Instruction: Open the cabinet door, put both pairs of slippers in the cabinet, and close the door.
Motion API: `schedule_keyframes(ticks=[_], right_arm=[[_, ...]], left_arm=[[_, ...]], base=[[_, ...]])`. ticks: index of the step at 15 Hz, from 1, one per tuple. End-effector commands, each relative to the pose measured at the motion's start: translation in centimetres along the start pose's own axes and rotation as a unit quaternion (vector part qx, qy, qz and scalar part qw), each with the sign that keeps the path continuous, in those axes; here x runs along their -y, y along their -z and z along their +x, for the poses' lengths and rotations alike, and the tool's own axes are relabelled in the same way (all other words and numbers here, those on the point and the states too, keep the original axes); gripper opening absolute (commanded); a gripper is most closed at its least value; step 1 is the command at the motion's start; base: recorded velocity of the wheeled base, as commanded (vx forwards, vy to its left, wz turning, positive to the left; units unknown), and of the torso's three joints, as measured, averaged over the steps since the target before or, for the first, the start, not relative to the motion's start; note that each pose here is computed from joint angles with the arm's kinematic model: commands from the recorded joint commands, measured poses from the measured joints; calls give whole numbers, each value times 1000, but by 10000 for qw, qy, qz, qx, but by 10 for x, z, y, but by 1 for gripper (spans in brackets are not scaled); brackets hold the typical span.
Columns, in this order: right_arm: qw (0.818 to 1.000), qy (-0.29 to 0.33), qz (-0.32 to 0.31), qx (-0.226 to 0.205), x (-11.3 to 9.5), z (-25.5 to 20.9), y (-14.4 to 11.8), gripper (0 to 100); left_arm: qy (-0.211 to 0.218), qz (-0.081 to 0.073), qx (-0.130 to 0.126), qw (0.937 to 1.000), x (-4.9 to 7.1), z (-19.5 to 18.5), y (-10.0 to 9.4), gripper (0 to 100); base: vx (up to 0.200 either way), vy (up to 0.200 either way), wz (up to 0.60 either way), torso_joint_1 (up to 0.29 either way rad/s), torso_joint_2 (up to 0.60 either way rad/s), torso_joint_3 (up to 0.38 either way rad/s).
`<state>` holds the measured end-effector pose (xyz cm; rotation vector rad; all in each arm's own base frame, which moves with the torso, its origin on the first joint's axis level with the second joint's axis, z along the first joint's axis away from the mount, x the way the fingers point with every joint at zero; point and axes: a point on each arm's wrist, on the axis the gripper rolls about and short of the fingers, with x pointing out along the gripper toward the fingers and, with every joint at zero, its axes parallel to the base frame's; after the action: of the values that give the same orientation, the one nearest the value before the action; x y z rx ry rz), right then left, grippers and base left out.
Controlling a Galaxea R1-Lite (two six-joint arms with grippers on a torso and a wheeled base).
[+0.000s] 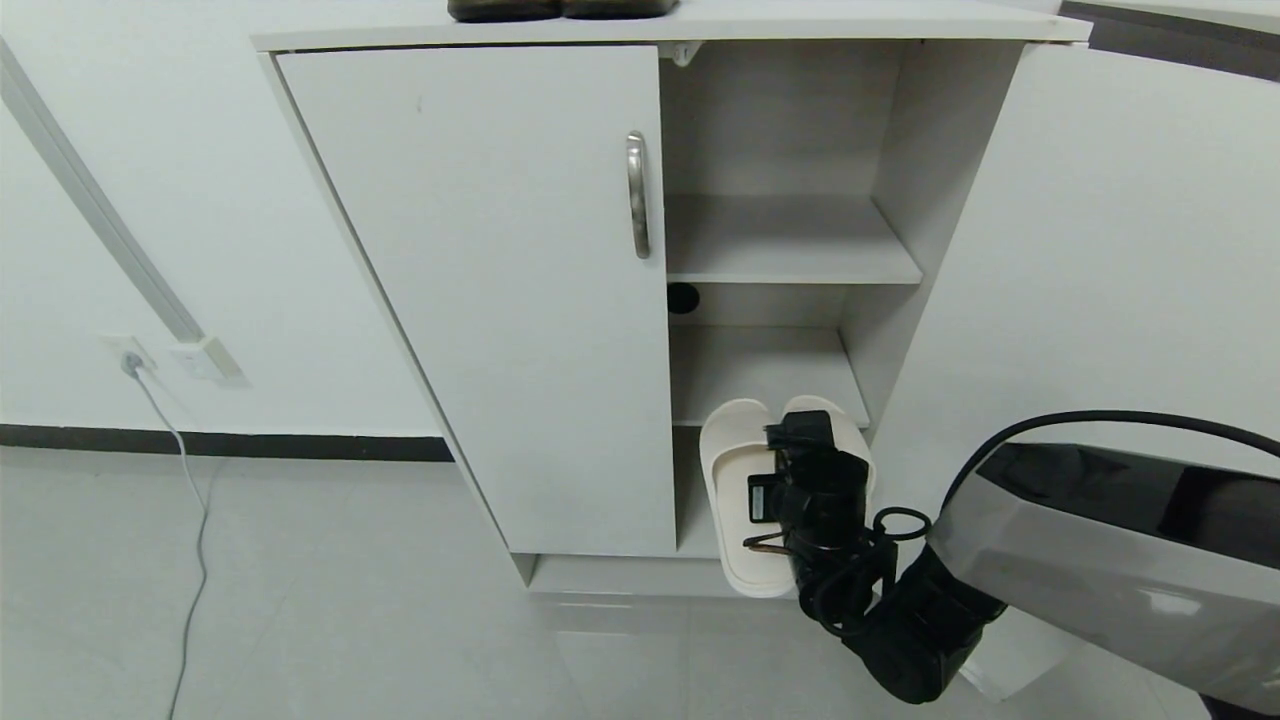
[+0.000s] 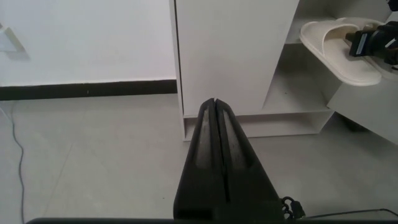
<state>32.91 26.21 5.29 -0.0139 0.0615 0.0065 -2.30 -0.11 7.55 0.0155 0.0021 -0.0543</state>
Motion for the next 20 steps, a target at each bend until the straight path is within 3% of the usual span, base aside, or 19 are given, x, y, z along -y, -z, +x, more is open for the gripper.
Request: schedule_keyframes(ticks=[1,10,20], right_arm=[[10000,8,-1,-3,0,0,1,0],[10000,8,1,-5,2,3,1,0],[10000,21,65,29,5,42,-5,0]], left_arm=[[-3,-2,-10,10000,0,0,0,0],[-3,-1,-3,10000,0,0,0,0],[-3,-9,-3,10000,0,0,0,0]], base=[[0,0,0,0,0,0],[178,0,0,2,3,1],[0,0,0,0,0,0]])
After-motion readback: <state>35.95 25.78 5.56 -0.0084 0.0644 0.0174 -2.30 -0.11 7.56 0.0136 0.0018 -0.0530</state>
